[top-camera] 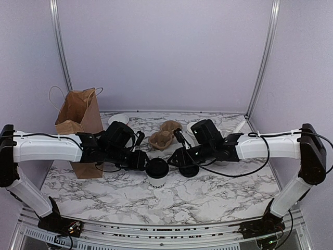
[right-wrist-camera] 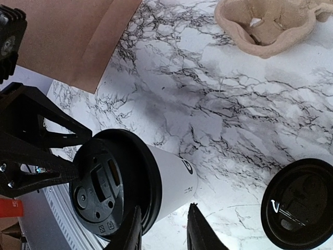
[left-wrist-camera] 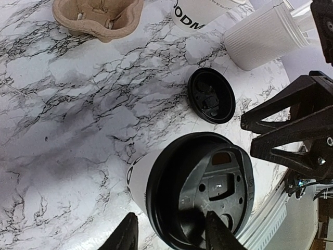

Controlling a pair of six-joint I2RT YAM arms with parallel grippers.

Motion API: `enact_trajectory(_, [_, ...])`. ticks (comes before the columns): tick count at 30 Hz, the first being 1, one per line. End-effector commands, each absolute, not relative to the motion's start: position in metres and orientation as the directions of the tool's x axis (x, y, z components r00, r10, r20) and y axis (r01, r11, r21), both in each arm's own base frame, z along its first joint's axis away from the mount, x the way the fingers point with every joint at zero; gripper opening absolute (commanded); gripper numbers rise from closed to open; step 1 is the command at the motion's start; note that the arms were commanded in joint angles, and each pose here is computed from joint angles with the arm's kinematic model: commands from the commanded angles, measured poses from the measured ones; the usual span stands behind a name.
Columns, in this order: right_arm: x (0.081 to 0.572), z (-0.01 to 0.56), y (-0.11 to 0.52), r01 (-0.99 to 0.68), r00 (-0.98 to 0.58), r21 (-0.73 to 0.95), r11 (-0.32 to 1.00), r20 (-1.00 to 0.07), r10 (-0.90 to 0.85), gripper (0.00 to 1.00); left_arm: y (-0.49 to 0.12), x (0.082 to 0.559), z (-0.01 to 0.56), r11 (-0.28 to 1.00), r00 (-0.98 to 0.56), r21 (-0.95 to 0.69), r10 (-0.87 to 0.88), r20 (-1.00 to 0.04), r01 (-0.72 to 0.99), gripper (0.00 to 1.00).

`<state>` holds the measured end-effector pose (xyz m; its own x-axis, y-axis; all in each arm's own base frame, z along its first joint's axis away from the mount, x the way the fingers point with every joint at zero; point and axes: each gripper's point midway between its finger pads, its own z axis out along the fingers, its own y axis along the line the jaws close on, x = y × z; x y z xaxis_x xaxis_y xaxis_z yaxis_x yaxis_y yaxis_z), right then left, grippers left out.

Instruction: Pack the takeout coffee

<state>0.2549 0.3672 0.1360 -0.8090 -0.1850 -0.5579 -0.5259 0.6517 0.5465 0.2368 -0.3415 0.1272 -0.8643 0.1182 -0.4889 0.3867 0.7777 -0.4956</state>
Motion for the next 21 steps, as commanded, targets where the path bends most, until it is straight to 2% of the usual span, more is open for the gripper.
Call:
enact_trajectory(1, [0.253, 0.13, 0.374, -0.523, -0.818, 0.571, 0.632, -0.544, -0.186, 0.29, -0.343, 0.236, 0.121, 0.781, -0.861, -0.478, 0.145, -0.487, 0.401, 0.44])
enact_trajectory(9, [0.248, 0.116, 0.372, -0.512, -0.833, 0.578, 0.636, -0.515, -0.203, 0.28, -0.344, 0.235, 0.11, 0.786, -0.868, -0.472, 0.158, -0.47, 0.399, 0.43])
enact_trajectory(21, [0.222, 0.085, 0.361, -0.466, -0.855, 0.525, 0.712, -0.473, -0.212, 0.23, -0.341, 0.239, 0.099, 0.804, -0.868, -0.448, 0.16, -0.469, 0.39, 0.43])
